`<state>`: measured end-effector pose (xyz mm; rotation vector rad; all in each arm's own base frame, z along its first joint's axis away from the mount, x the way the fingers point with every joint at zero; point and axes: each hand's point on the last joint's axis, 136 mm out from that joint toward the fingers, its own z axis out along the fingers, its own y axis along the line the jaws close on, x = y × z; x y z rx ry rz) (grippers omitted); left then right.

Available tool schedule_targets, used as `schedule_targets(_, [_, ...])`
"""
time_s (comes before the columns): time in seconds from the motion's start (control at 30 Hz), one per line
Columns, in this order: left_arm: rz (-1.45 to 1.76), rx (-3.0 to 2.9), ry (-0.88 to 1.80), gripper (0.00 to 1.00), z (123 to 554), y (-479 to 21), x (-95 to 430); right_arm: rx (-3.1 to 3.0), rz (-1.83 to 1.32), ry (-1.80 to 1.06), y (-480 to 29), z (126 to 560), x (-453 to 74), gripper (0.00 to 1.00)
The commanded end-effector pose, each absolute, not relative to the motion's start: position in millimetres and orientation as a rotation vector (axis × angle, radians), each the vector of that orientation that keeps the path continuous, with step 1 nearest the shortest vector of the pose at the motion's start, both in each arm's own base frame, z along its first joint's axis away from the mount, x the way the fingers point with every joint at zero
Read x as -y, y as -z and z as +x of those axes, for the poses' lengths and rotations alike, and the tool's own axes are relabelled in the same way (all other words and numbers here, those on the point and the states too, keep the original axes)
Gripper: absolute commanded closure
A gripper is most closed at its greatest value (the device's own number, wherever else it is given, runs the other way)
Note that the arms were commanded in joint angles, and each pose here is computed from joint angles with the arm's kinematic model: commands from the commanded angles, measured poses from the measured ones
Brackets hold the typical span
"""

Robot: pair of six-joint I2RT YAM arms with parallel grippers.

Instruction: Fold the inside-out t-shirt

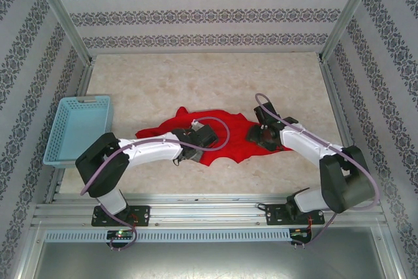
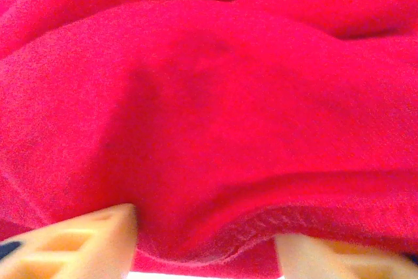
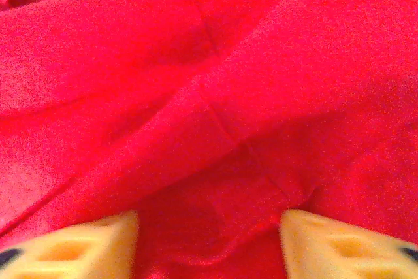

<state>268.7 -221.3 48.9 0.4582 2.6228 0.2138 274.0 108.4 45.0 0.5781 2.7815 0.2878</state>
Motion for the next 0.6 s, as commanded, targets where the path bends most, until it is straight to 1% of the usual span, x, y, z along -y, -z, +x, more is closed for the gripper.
schedule_targets(0.0, [0.409, -2.569, -0.276, 0.59, 281.7, -53.8, 207.5, -2.726, 0.609, -0.208, -52.8, 282.2, -99.6, 0.58])
schedule_targets(0.1, [0.370, -2.529, -0.285, 0.73, 285.7, -65.4, 199.0, -2.678, 0.622, -0.131, -62.8, 282.7, -82.6, 0.81])
schedule_targets(0.17, [0.341, -2.498, -0.297, 0.82, 287.6, -75.2, 190.5, -2.641, 0.634, -0.111, -73.0, 283.0, -72.1, 0.92])
schedule_targets(0.23, [0.297, -2.466, -0.298, 0.91, 289.0, -86.2, 180.0, -2.591, 0.643, -0.112, -86.8, 284.8, -62.3, 0.98])
schedule_targets(0.27, [0.271, -2.451, -0.297, 0.95, 289.6, -91.9, 174.7, -2.569, 0.649, -0.109, -93.5, 285.7, -57.6, 1.00])
schedule_targets(0.37, [0.169, -2.397, -0.277, 1.00, 291.8, -112.0, 154.8, -2.512, 0.665, -0.125, -112.1, 286.9, -46.0, 1.00])
schedule_targets(0.57, [0.012, -2.274, -0.186, 1.00, 287.5, -157.9, 124.6, -2.454, 0.685, -0.180, -138.8, 285.6, -34.2, 1.00])
